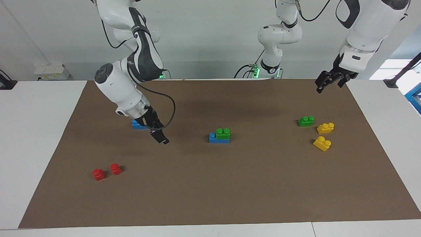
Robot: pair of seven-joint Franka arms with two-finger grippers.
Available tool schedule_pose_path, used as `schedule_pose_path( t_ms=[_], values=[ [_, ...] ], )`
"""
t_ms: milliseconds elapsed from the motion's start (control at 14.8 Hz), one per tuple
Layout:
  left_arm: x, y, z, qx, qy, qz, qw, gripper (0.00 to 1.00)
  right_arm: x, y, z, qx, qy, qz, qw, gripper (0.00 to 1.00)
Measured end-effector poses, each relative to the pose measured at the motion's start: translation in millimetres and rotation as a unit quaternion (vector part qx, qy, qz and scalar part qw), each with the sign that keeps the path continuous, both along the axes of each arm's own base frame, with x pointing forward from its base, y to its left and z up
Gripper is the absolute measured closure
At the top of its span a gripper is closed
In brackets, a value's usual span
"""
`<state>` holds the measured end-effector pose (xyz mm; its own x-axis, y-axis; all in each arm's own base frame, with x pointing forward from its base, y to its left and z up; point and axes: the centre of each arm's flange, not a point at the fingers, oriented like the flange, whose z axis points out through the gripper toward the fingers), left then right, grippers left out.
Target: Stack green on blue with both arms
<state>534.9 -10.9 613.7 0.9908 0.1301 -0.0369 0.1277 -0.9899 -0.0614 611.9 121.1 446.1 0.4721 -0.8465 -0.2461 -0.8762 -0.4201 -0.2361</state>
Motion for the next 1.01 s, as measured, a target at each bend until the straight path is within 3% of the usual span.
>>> schedule_pose_path(
  t_ms=[269,539,673,875,1010],
  values=[
    [-7.0,13.0,6.3,-0.028,0.02,-0.002,0.999,0.0,-1.4,-35.8,54.5,-0.043,-0.043,0.111,0.992,0.0],
    [-11.5,9.9,17.4,-0.034,0.009,-0.004,0.999,0.0,-25.4,-58.5,109.9,-0.117,-0.087,0.249,0.958,0.0],
    [-10.7,9.1,17.2,-0.034,0.006,-0.004,0.999,0.0,-43.2,-69.1,138.0,-0.136,-0.088,0.307,0.938,0.0],
    [-5.4,10.0,7.8,-0.034,0.014,-0.004,0.999,0.0,-65.5,-87.8,170.2,-0.162,-0.08,0.401,0.898,0.0],
    [0.5,10.2,-3.2,-0.036,0.024,-0.003,0.999,0.0,-74.9,-96.7,186.4,-0.17,-0.077,0.43,0.883,0.0]
  ],
)
